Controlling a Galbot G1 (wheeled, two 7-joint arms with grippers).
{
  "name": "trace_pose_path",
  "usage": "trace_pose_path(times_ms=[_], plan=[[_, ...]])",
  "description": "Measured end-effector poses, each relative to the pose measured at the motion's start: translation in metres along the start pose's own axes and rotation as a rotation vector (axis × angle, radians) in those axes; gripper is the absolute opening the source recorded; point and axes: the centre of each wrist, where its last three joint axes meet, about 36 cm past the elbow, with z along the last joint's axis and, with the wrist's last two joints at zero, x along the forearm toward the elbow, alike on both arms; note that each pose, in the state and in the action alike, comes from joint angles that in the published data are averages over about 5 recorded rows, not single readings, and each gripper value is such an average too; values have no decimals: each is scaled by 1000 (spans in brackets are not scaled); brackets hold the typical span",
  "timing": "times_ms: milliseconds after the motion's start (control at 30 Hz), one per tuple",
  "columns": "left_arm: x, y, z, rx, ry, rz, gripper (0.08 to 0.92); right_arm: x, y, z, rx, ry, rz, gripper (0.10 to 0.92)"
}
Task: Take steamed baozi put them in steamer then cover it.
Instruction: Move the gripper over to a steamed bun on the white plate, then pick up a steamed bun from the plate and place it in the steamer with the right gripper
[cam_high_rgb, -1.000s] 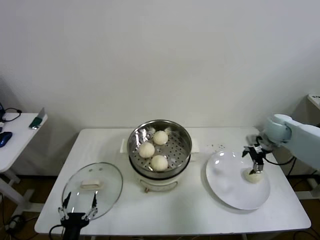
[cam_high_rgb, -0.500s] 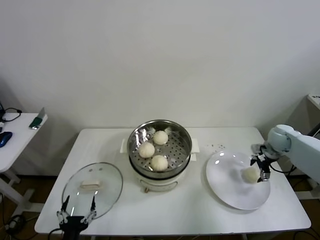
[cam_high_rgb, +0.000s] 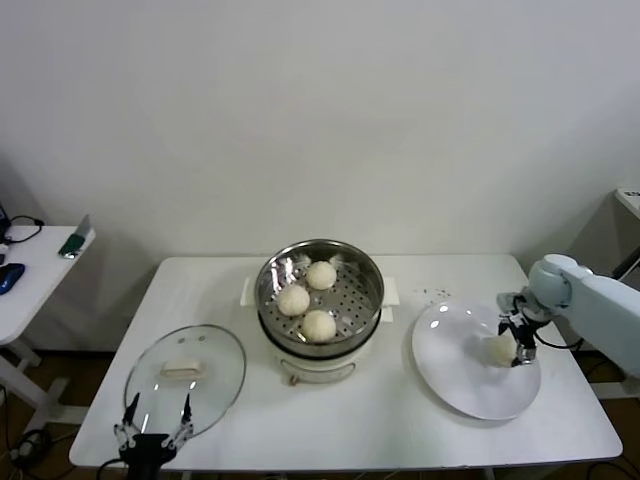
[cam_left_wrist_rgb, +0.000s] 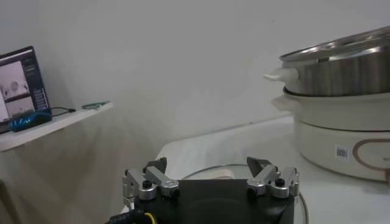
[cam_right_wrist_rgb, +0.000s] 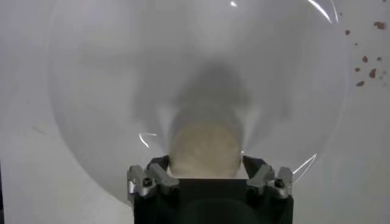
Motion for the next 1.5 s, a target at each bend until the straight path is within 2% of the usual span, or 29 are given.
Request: trace_pose_path(times_ms=[133, 367, 667, 1000, 1133, 1300, 1500], plan=[[1, 0, 0, 1, 0, 0, 823, 1, 0, 1, -2, 0, -1, 709], [2, -2, -1, 5, -3, 6, 823, 15, -3, 0, -18, -15, 19, 699], [0, -7, -8, 15, -23, 22, 823, 90, -40, -36, -36, -99, 111, 704], [3, -10, -9, 18, -36, 53, 823, 219, -85, -121, -32, -241, 214, 704], [3, -11, -10, 25, -41, 67, 823, 256, -92, -165, -12, -282, 221, 704], [2, -13, -11, 35, -46, 80, 823, 278, -92, -219, 19, -299, 202, 704], [1, -12, -10, 44, -47, 88, 823, 274, -86, -274, 53, -283, 172, 704]])
